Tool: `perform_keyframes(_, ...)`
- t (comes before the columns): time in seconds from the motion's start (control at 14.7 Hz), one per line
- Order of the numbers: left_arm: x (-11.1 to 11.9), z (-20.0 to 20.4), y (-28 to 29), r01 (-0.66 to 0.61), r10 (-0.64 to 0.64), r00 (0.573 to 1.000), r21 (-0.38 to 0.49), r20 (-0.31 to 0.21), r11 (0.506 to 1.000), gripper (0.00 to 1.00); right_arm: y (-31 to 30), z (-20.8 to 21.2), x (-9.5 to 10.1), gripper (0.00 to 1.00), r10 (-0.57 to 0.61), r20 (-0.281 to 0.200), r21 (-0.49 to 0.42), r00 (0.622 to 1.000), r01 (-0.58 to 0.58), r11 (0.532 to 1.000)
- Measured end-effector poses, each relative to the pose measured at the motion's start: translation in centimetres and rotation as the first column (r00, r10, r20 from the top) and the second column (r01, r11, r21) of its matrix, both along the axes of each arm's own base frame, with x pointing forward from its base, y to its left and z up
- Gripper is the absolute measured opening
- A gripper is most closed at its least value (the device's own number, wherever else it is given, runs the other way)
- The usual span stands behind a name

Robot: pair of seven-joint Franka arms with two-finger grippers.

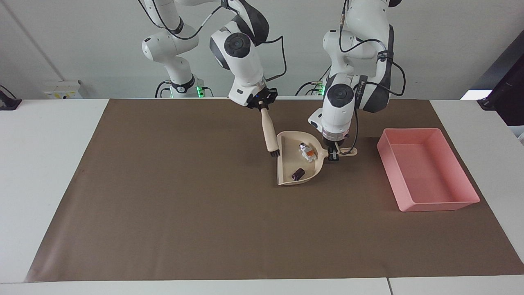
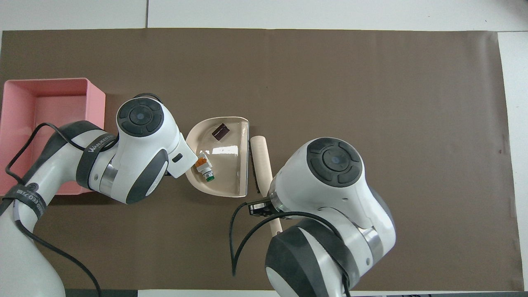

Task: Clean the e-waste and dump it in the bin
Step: 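Carry the dustpan toward the pink bin while the right gripper withdraws the brush, then tip the dustpan over the pink bin with the left gripper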

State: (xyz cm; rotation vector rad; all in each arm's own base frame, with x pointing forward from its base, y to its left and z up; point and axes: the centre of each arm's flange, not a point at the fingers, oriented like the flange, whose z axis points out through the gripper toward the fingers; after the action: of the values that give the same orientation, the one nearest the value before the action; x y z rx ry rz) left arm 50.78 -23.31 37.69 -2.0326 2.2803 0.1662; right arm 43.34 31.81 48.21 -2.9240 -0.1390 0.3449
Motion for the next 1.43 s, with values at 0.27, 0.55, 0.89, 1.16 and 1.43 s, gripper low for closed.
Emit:
perform_keyframes(0.27,-1.3,1.9,1.9,-0.007,0.008,0.999,-0.040,0.032,0.999,0.34,-13.6,2.4,3.3,0.26,-0.140,0.051,-0.153,0.989,0.146,0.977)
perform_keyframes(0.55,0.4,2.8,6.9,0.016,-0.014,1.000,-0.094,0.021,0.995,0.34,-24.6,-2.9,5.3,0.26,-0.136,0.047,-0.221,0.990,0.143,0.965)
perform_keyframes(0.89,3.0,4.0,18.9,-0.002,0.007,1.000,-0.177,0.026,0.984,0.34,-35.0,-8.0,5.0,0.26,-0.064,0.081,-0.225,0.995,0.081,0.971)
perform_keyframes(1.16,4.3,7.9,29.0,-0.010,0.030,0.997,-0.286,0.066,0.958,0.34,-39.6,-10.4,3.6,0.26,-0.042,0.082,-0.209,0.996,0.058,0.976)
perform_keyframes(1.43,4.8,11.2,37.0,-0.005,0.049,0.992,-0.343,0.119,0.939,0.34,-41.1,-13.0,2.5,0.26,-0.064,0.110,-0.208,0.992,0.086,0.974)
